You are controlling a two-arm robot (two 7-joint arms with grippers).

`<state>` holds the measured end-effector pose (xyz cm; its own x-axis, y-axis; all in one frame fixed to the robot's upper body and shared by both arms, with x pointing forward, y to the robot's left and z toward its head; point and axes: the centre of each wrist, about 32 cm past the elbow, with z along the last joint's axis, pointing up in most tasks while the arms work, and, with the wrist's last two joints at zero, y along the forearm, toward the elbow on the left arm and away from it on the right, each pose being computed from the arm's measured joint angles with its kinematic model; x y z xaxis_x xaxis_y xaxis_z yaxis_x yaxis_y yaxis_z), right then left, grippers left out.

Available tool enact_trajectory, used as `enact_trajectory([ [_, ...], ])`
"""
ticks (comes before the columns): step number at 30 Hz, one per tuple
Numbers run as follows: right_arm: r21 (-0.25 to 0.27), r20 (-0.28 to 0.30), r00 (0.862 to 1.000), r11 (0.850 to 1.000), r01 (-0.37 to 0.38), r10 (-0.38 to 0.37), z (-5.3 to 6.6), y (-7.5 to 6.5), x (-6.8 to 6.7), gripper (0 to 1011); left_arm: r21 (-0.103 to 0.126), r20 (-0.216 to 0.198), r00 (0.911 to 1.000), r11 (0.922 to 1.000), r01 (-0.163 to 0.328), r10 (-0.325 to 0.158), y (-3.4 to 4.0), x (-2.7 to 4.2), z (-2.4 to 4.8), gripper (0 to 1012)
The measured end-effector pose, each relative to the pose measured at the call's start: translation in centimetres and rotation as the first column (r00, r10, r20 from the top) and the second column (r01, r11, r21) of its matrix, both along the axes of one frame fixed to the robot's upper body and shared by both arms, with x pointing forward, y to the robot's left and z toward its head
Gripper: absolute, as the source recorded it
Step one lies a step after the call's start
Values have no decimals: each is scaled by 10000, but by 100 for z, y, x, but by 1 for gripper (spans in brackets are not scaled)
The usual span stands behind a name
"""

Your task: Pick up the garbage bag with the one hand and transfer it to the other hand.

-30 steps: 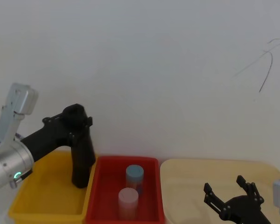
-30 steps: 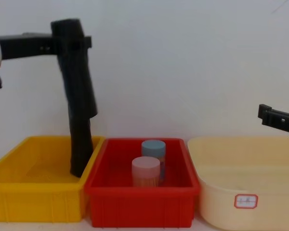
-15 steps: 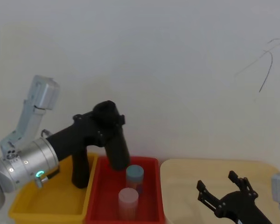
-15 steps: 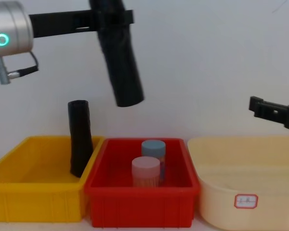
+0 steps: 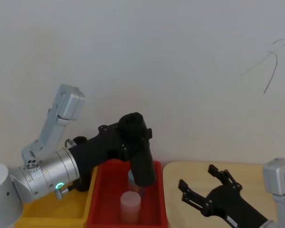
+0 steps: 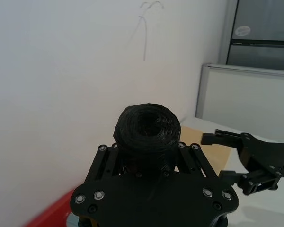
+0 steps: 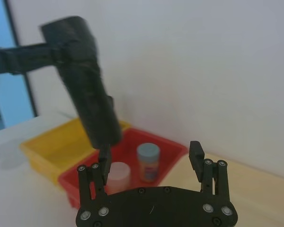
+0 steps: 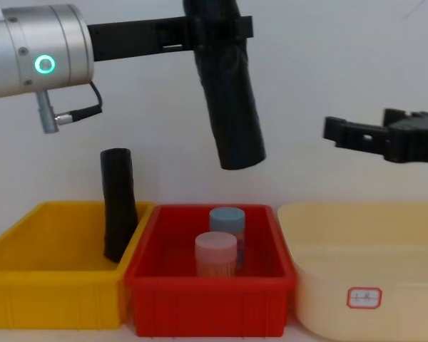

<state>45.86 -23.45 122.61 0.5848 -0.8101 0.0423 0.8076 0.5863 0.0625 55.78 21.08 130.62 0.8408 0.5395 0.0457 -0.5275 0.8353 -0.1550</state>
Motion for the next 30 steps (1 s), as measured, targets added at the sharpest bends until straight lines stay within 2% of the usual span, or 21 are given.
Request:
enact_trajectory([
  [9,-584,11,9952,9935,-977,979,163,64,78,1001,52,3,9995,9995,319,-319,-57,-11,-13,447],
  [16,-1242,97,9881,9806,-1514,1538,283,126,163,1001,33,13,9988,9988,484,-484,-87,-29,-7,446],
  [23,-1584,140,9844,9724,-1711,1755,335,158,234,1001,3,-13,9980,9980,632,-632,-111,-61,-3,446],
  [30,-1679,195,9836,9704,-1734,1791,350,170,282,1001,32,-11,9971,9971,766,-766,-127,-95,8,446],
])
